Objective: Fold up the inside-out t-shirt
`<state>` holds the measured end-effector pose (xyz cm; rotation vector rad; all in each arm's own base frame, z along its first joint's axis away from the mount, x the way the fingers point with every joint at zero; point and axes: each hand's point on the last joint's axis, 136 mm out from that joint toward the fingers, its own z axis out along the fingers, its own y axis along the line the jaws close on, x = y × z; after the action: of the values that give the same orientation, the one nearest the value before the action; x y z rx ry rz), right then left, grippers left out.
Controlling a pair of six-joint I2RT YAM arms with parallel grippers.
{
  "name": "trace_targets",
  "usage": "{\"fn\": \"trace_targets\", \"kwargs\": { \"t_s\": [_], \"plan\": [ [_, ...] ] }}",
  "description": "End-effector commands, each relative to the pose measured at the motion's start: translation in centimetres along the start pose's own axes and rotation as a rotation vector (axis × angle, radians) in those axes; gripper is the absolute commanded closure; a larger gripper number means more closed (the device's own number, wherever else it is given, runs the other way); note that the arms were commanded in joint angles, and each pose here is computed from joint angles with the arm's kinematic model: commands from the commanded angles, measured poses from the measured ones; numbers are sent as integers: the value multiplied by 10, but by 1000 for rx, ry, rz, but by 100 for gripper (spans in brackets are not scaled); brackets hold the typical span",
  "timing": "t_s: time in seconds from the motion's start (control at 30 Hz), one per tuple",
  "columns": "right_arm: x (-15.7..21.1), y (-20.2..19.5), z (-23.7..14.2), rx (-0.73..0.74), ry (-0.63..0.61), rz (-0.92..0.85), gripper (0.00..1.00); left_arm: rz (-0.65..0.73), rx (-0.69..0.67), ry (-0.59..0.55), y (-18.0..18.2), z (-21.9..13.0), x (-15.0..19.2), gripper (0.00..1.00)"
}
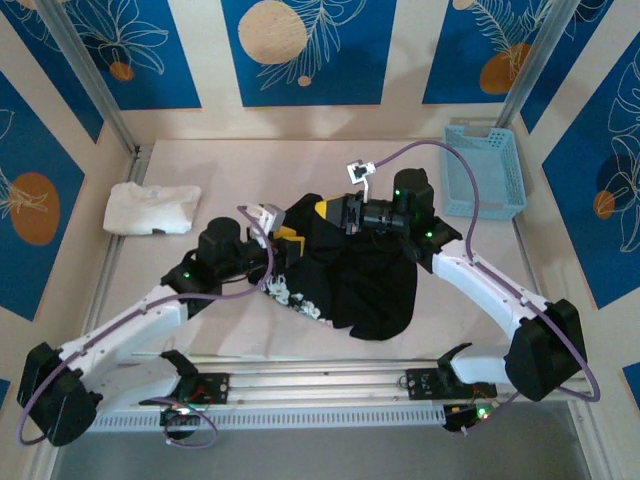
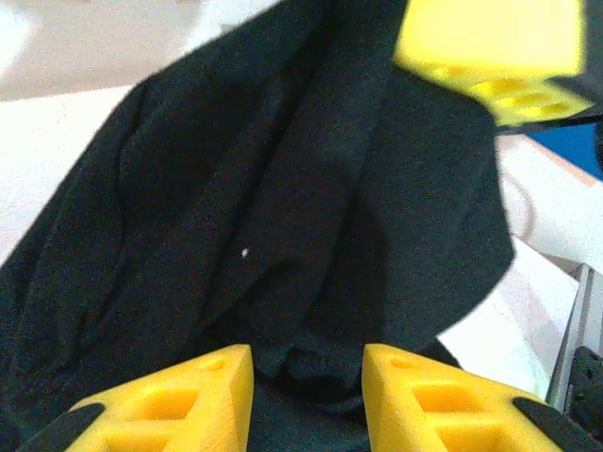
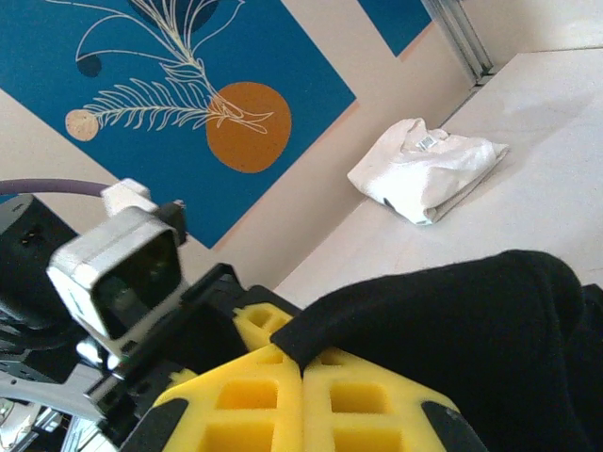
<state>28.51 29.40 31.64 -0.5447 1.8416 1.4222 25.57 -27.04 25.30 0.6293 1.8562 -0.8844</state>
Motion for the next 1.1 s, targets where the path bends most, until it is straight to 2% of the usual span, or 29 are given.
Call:
{"fn": "trace_targets", "kwargs": {
  "t_s": [0.0,0.17,0.47,0.53,0.6,0.63,0.83,0.93,1.07],
  "plan": [
    [1,2,-2,-17,-6,3,100,46,60,-83,-17,2,-35,66],
    [2,1,-3,-15,-6,2,100,32,-46,-52,4,13,-32,69],
    [1,-2,-5,-12,-12,3,100,25,-28,-14,6,30,-27,71],
    [1,-2,-6,-11,-13,4,100,21,-31,-8,8,32,-25,76],
    [0,-4,-7,-5,-17,1,100,18,-31,-10,8,33,-25,87],
    [0,-6,-7,1,-17,2,100,16,-24,-15,6,32,-27,91],
    [5,-23,-10,113,-12,-36,100,-12,51,-79,-12,11,-47,99],
    [8,-29,-9,150,-9,-53,100,-56,140,-118,-29,0,-57,100],
    [10,-27,-4,170,2,-86,94,-123,244,-170,-45,-13,-72,100]
  ]
}}
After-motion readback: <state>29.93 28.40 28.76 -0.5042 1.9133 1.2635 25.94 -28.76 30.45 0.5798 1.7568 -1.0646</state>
